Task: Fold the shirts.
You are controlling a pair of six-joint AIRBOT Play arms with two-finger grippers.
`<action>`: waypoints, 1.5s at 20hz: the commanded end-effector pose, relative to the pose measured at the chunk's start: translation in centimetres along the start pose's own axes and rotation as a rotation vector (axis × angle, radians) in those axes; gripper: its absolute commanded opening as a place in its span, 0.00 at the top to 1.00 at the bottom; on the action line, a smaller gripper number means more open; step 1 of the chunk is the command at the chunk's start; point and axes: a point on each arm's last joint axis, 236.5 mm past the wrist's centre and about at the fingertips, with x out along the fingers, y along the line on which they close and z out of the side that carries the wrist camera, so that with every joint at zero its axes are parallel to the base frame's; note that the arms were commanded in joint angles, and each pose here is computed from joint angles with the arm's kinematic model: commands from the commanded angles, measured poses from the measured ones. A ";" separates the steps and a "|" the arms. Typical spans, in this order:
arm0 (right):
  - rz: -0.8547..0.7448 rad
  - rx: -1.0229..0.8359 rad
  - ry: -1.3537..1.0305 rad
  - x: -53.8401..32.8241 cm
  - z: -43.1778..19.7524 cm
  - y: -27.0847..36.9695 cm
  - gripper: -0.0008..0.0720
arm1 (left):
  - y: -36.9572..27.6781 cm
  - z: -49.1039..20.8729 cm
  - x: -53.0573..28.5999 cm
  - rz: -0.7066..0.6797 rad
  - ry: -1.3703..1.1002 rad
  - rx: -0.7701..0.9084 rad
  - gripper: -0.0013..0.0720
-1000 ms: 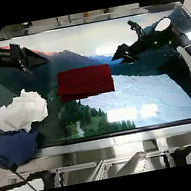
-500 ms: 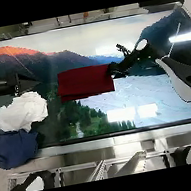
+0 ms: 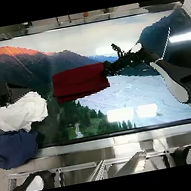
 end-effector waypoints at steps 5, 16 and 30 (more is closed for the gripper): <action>0.027 -0.009 -0.398 -16.8 8.8 5.4 0.97 | 0.1 0.0 -0.1 0.001 -0.004 -0.002 0.96; -0.161 0.136 -1.069 -50.9 10.8 0.1 0.97 | 0.9 1.8 -0.2 0.037 -0.079 0.000 0.96; -0.615 0.579 -0.498 -51.6 -10.5 -9.0 0.97 | 1.3 2.5 -0.3 0.055 -0.110 0.045 0.96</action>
